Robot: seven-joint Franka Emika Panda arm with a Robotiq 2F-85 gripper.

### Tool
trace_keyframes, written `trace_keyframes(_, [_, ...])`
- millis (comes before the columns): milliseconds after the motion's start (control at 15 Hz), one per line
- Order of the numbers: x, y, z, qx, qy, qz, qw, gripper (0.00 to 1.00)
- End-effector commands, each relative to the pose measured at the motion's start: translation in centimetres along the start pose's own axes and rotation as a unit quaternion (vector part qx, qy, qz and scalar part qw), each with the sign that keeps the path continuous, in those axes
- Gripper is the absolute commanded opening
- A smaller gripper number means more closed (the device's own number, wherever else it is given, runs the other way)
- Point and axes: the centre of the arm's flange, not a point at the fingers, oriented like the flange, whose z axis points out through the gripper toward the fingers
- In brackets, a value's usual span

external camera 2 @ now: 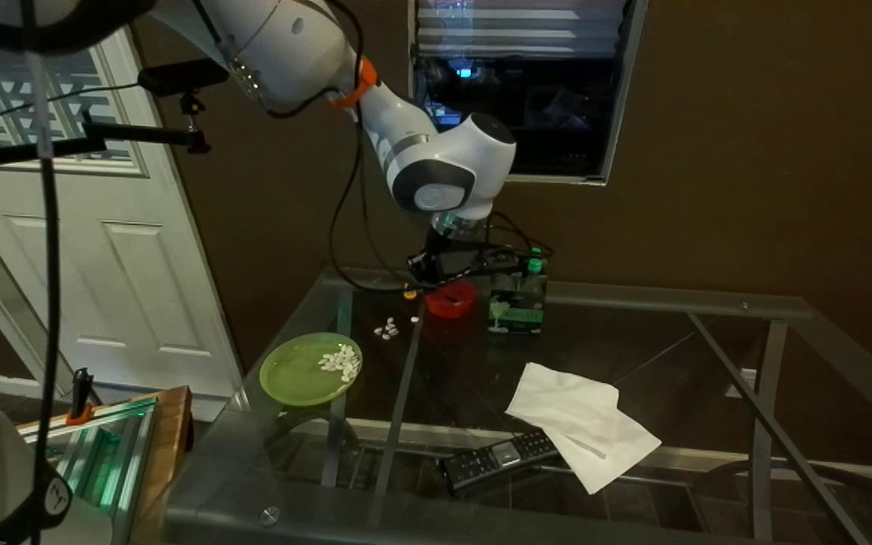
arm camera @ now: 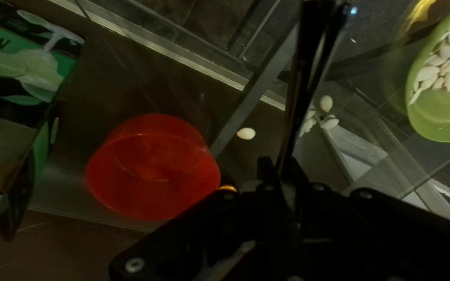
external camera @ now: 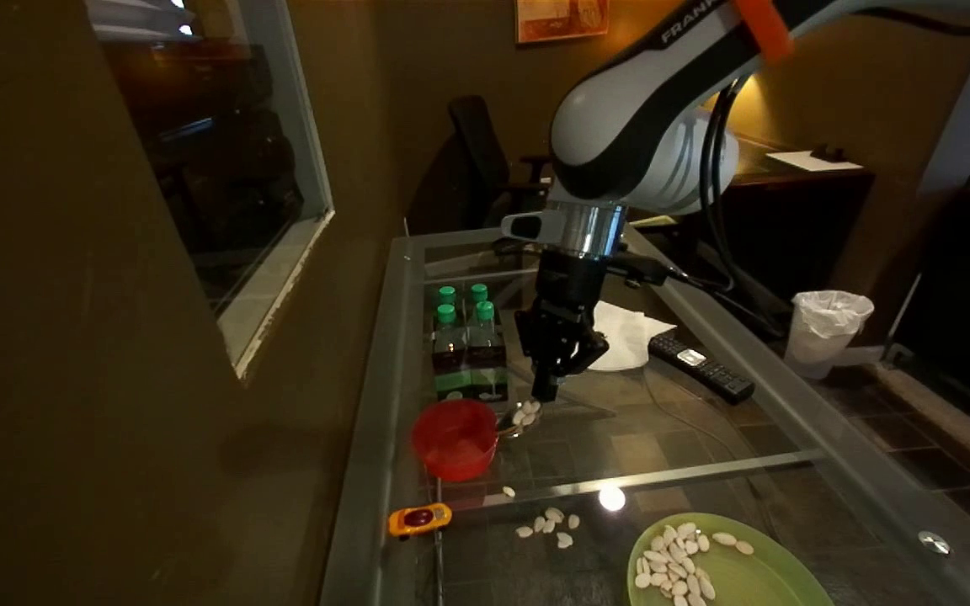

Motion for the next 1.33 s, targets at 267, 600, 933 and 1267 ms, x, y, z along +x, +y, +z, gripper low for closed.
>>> trace_keyframes(267, [2.8, 5.4, 2.1, -0.055, -0.063, 0.047, 0.9954, 0.02])
trace_keyframes(600, [5.1, 5.5, 4.2, -0.081, -0.127, 0.041, 0.9877, 0.02])
trace_keyframes(933, [6.6, 4.3, 4.2, -0.124, -0.204, 0.022, 0.9708, 0.02])
trace_keyframes(1267, [9.2, 2.6, 3.8, -0.183, -0.270, -0.030, 0.9447, 0.02])
